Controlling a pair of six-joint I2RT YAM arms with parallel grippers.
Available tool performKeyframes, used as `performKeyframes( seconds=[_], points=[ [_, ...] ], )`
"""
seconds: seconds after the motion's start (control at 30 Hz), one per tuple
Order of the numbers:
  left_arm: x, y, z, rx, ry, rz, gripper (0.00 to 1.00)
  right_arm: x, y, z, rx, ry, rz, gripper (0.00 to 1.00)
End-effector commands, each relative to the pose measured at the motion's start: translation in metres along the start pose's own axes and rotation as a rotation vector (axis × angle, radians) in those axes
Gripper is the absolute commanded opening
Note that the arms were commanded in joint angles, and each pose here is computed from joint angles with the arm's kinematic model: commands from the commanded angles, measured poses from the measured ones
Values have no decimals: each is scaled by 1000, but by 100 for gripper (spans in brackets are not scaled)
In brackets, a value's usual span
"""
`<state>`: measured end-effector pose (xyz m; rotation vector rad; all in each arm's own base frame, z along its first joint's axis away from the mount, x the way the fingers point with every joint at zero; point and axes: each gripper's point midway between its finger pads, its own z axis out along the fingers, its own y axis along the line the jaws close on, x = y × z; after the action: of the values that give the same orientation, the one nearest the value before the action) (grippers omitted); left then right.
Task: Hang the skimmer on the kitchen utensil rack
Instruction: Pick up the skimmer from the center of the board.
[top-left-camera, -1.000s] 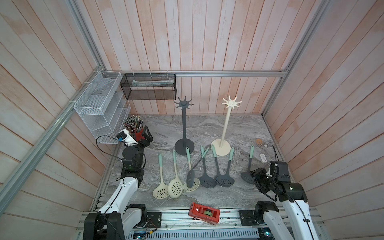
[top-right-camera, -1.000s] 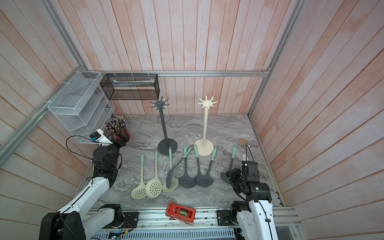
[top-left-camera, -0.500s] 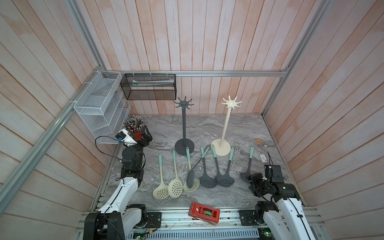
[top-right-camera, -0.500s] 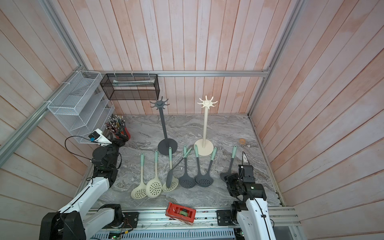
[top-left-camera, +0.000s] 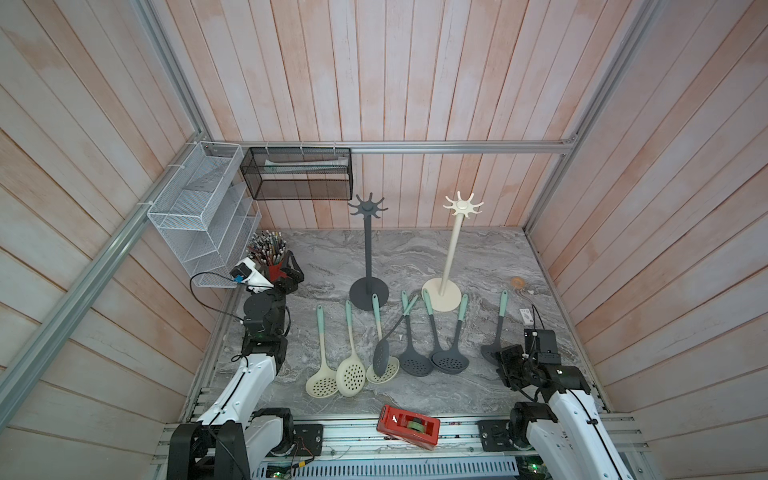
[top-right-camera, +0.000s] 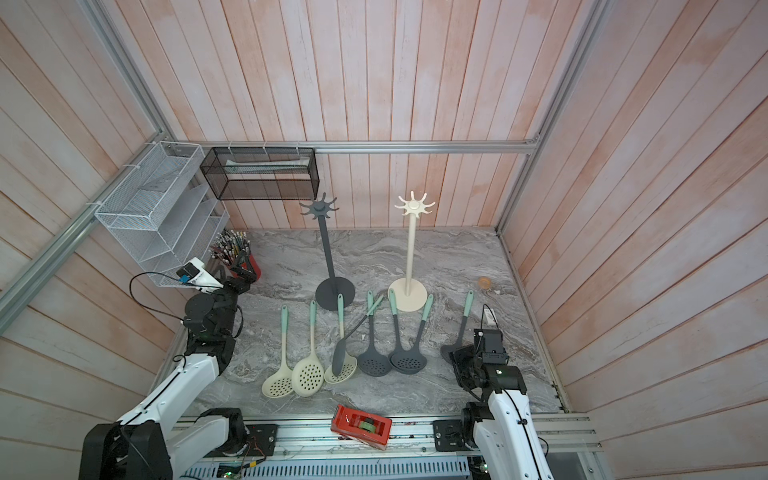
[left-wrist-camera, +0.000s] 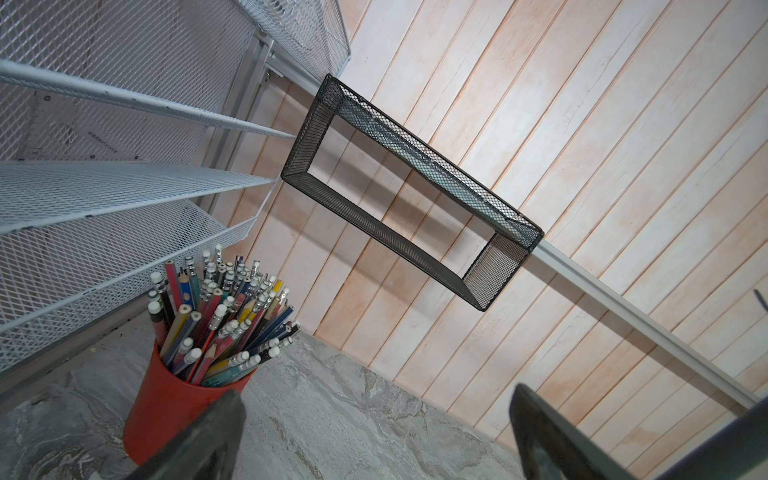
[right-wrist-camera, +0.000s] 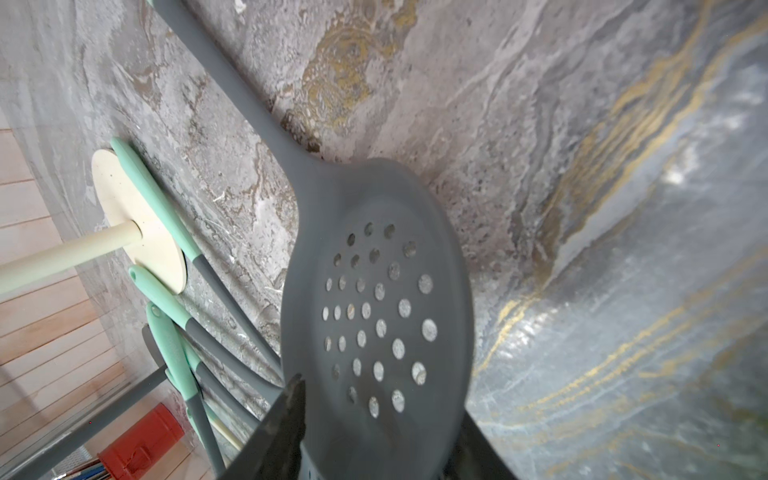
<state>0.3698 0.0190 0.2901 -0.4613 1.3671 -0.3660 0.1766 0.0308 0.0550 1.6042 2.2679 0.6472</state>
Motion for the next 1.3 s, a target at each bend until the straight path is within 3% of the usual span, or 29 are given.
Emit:
performKeyframes(
  seconds=[0.0, 0.1, 0.27, 0.53, 0.73, 0.83, 1.07, 1.27],
  points=[
    [-2, 4, -3, -8, -18, 6, 100, -8, 2, 7, -17, -36, 8, 38],
    [-2, 4, -4, -6, -18, 4, 100, -12, 2, 7, -18, -62, 5, 18],
    [-2, 2, -3, 2, -13, -7, 100, -27, 13, -8, -45, -157, -20, 0],
    [2, -7, 2, 44, 20, -17, 96, -53, 50, -45, -156, -333, -134, 0],
    [-4, -13, 2, 66, 13, -28, 95, -76, 109, -107, -360, -553, -278, 0],
    [-7, -15, 3, 70, 3, -54, 100, -79, 141, -142, -472, -638, -363, 0],
    [-14, -30, 6, 128, 15, -108, 100, -65, 200, -219, -744, -785, -570, 0],
    [-29, -57, 9, 230, 15, -145, 100, -35, 230, -260, -932, -795, -748, 0]
  ],
)
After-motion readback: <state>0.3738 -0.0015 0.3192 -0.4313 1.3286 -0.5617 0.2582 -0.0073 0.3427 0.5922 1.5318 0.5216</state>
